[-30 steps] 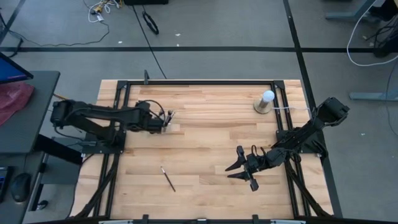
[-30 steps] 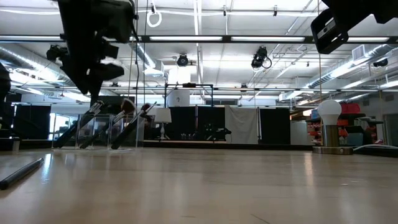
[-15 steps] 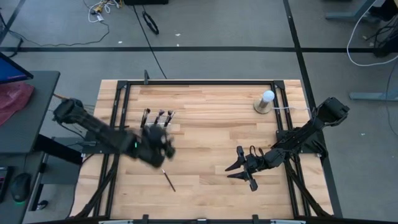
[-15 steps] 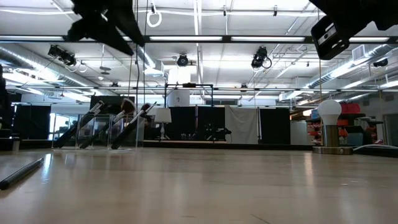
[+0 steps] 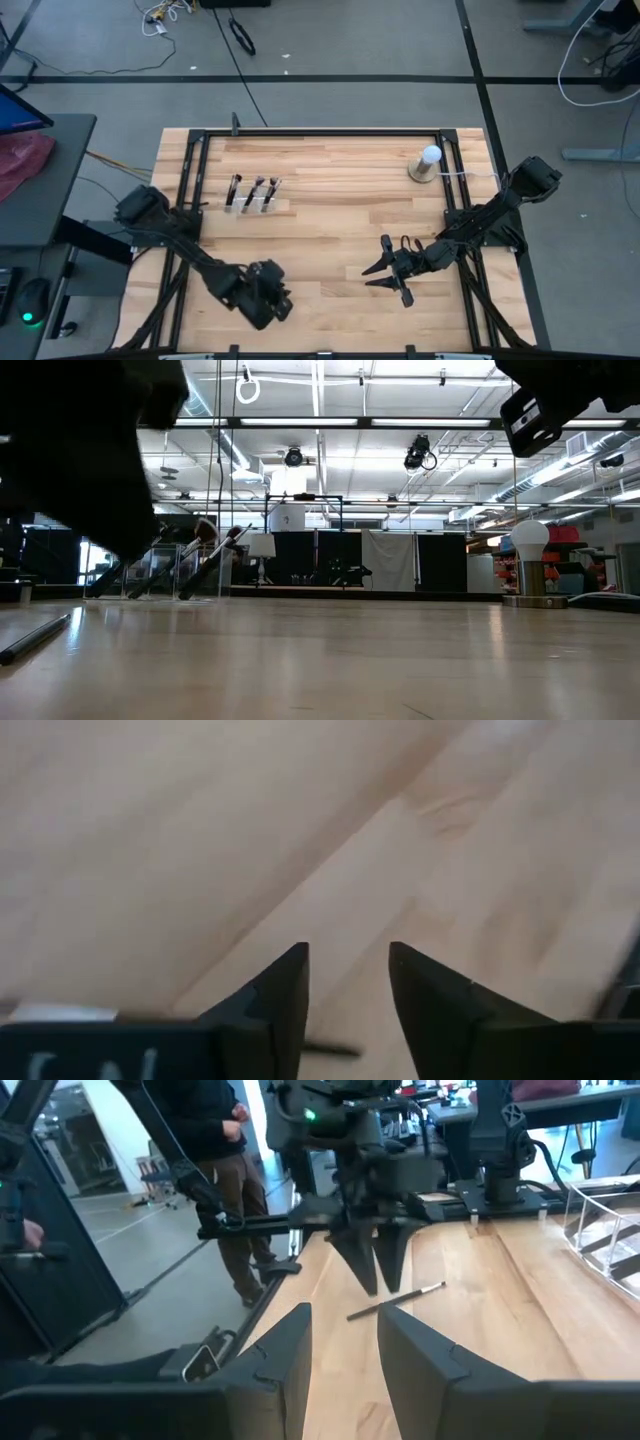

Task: Pick & Place Makeup Brushes
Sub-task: Put the black eyeshadow brush into the transparent organizer

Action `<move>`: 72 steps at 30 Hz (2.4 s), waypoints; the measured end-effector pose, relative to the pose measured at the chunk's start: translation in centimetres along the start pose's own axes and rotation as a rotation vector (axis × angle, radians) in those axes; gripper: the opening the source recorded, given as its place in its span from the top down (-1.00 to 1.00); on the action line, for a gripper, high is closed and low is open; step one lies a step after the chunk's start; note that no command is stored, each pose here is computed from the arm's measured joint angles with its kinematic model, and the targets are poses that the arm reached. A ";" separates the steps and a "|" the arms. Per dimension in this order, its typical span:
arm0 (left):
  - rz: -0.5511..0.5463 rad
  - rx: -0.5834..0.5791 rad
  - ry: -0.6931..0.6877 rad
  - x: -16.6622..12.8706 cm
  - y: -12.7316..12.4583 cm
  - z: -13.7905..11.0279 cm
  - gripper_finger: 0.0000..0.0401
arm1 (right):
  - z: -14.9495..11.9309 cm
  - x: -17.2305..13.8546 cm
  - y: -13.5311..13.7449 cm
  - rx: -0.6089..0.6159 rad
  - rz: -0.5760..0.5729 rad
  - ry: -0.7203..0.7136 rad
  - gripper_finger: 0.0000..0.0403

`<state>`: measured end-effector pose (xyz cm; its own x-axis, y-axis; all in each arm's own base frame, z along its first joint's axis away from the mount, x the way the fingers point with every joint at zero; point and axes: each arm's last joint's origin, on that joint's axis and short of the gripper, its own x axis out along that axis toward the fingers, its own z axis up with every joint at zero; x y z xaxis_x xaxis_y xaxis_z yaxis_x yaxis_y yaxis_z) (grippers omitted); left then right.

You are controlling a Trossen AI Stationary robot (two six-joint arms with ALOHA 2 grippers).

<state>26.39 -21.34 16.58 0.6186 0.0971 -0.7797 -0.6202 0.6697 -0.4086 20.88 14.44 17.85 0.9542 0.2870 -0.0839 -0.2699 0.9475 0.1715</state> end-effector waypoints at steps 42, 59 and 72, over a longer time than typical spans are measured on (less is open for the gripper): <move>0.316 -0.082 -0.227 3.0 4.1 -4.8 0.56 | -0.4 0.0 -0.1 -0.021 -0.010 0.042 0.41; 0.294 0.203 -0.374 4.2 5.6 -9.4 0.43 | -0.5 0.0 -0.1 -0.008 -0.011 0.047 0.41; 0.229 0.204 -0.452 4.3 6.2 -9.7 0.91 | -0.5 0.0 -0.1 -0.003 -0.012 0.053 0.41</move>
<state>20.51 -23.91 6.03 0.6523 0.5339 -0.5381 -0.6851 0.7189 -0.1172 20.85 14.38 17.30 0.9493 0.2823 -0.1380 -0.2586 0.9514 0.1673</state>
